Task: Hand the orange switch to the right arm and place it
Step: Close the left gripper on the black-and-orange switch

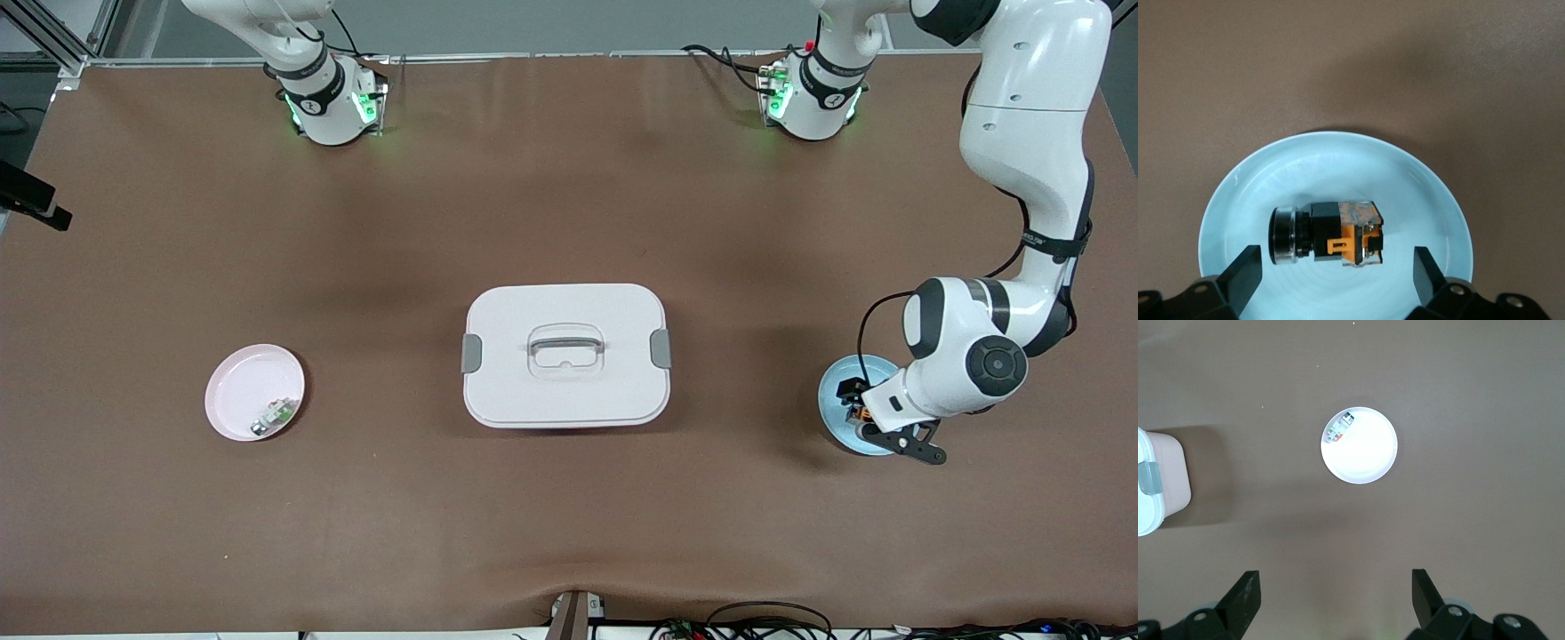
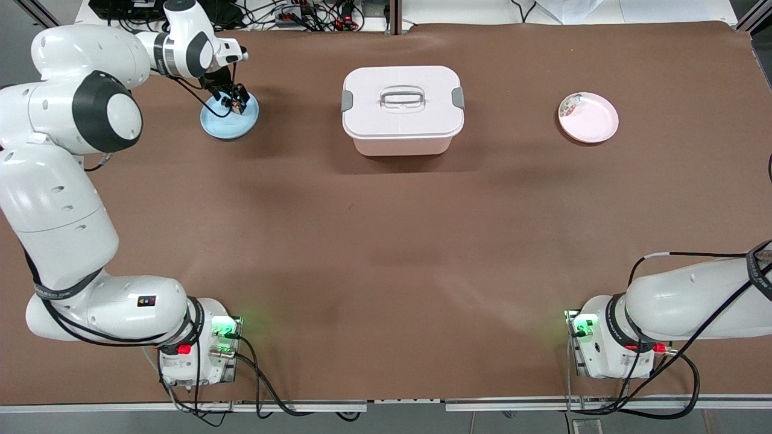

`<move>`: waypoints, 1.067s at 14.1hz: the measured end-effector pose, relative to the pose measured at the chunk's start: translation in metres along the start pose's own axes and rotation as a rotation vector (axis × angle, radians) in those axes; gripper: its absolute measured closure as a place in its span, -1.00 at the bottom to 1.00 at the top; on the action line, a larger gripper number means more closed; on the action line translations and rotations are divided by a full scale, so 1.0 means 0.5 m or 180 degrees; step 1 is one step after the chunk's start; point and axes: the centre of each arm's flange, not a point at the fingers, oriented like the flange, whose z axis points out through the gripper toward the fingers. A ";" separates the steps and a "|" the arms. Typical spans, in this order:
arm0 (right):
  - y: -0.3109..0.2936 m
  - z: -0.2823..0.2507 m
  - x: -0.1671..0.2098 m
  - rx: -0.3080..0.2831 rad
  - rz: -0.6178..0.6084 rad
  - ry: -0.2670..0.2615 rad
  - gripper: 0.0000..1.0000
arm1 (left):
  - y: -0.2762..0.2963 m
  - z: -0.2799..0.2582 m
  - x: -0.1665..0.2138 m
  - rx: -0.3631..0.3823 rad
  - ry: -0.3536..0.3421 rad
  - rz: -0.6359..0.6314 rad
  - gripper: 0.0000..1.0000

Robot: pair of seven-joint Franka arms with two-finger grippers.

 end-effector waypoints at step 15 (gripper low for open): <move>0.000 0.002 -0.003 0.0000 -0.0004 -0.0042 -1.00 | -0.014 0.059 0.012 0.0014 0.0102 -0.0052 -1.00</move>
